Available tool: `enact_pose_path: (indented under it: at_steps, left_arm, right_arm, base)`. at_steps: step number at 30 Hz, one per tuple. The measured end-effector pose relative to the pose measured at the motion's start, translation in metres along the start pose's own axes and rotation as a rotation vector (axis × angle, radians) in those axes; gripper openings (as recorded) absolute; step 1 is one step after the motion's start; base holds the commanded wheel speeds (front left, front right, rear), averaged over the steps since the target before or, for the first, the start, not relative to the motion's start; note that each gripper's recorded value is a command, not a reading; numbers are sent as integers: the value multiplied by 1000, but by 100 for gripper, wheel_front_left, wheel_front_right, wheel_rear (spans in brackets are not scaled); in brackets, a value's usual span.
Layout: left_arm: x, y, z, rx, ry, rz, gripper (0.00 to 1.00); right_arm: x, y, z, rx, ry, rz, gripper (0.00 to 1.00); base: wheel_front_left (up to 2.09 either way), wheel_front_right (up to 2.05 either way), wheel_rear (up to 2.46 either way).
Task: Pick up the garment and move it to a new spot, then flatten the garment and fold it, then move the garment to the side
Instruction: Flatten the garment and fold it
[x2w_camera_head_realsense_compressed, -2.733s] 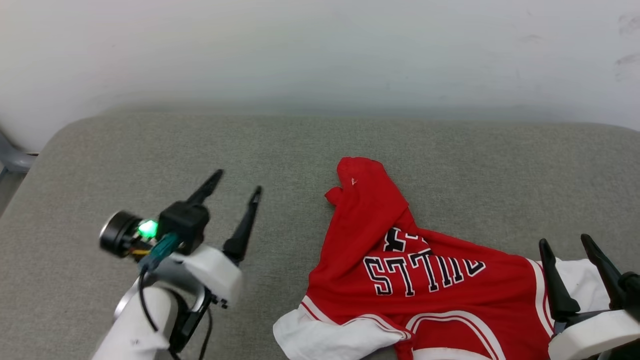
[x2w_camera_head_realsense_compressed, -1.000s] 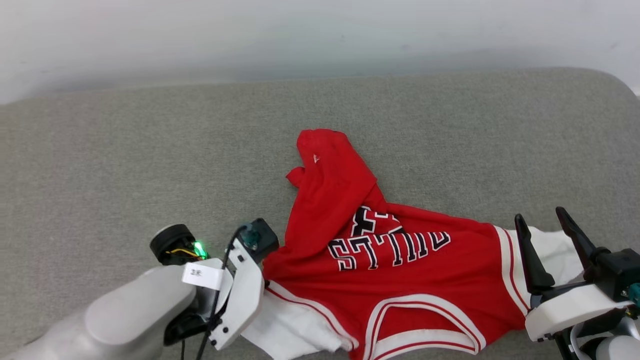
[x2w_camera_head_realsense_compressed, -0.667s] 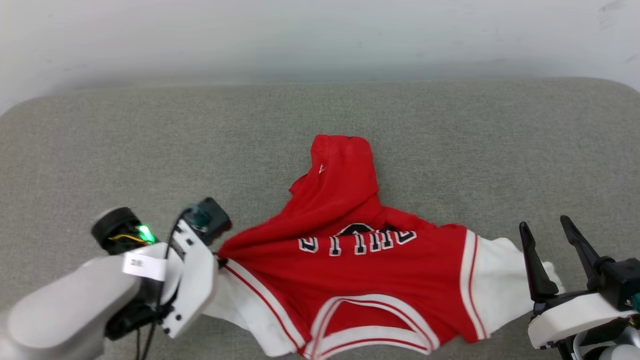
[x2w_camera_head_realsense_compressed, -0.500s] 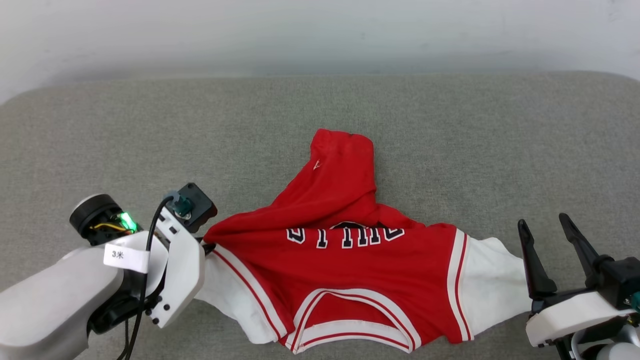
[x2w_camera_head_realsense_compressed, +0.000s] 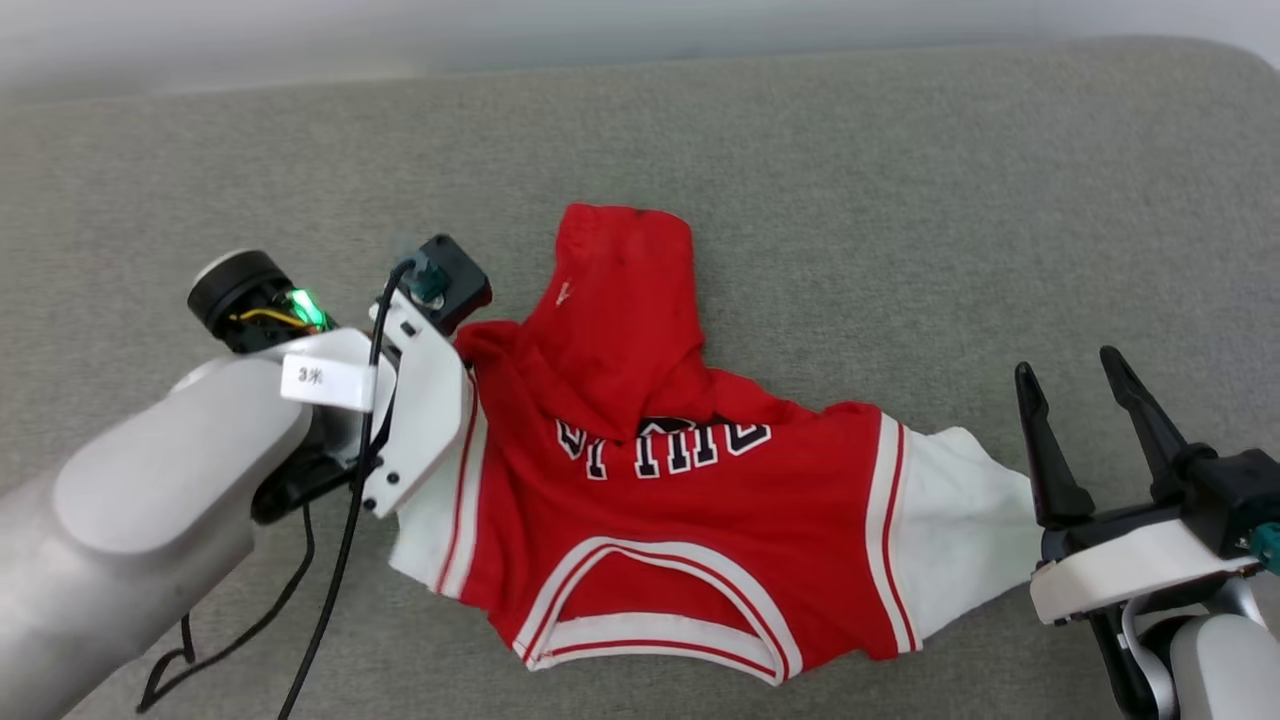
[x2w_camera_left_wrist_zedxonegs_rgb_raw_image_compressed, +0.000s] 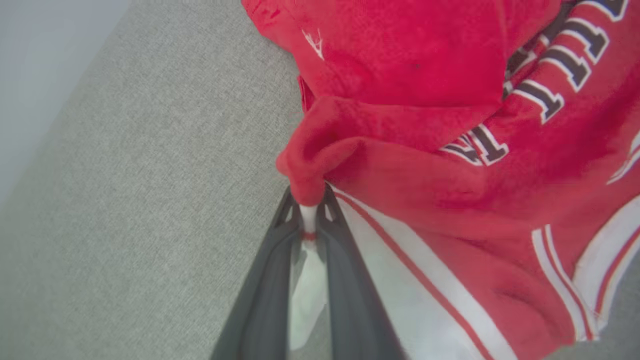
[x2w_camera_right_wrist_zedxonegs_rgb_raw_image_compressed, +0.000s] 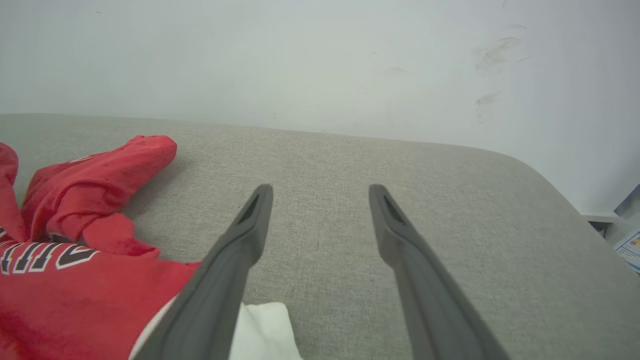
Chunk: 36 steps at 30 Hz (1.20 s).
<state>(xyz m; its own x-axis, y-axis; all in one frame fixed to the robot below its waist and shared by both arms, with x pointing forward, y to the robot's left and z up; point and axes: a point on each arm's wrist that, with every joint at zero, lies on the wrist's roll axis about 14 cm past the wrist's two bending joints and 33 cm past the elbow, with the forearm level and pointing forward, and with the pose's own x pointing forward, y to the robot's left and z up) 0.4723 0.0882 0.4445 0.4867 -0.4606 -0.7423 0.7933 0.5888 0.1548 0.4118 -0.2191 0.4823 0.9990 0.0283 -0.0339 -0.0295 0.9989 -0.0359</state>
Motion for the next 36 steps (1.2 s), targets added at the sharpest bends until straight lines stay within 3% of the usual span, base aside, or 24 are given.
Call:
enact_pose_path:
  at_steps: [7,13,14,15,16,24,29,36]
  left_arm:
    - [47,4,-12,-33,65,-27,0]
    - [56,4,-24,-51,90,-17,0]
    - [54,5,-23,-55,79,-12,39]
    - [53,6,-22,-57,64,-6,89]
    - [50,8,-19,-54,47,4,100]
    - [5,28,14,-154,-107,76,100]
    - [-42,42,-1,-271,-33,99,100]
    - [-37,23,-30,-342,120,19,100]
  right_arm:
    - [1,-16,-8,-12,16,-46,100]
    - [-2,-21,-8,-18,13,-65,100]
    - [-2,-22,-7,-19,10,-67,100]
    - [-2,-22,-6,-20,5,-67,100]
    - [-2,-21,-4,-20,2,-65,100]
    - [-10,-9,2,-3,-13,-35,100]
    - [-12,7,16,6,-46,8,100]
    - [-11,13,17,7,-44,24,100]
  base:
    - [0,0,0]
    - [0,0,0]
    - [0,0,0]
    - [0,0,0]
    - [0,0,0]
    - [0,0,0]
    - [0,0,0]
    - [0,0,0]
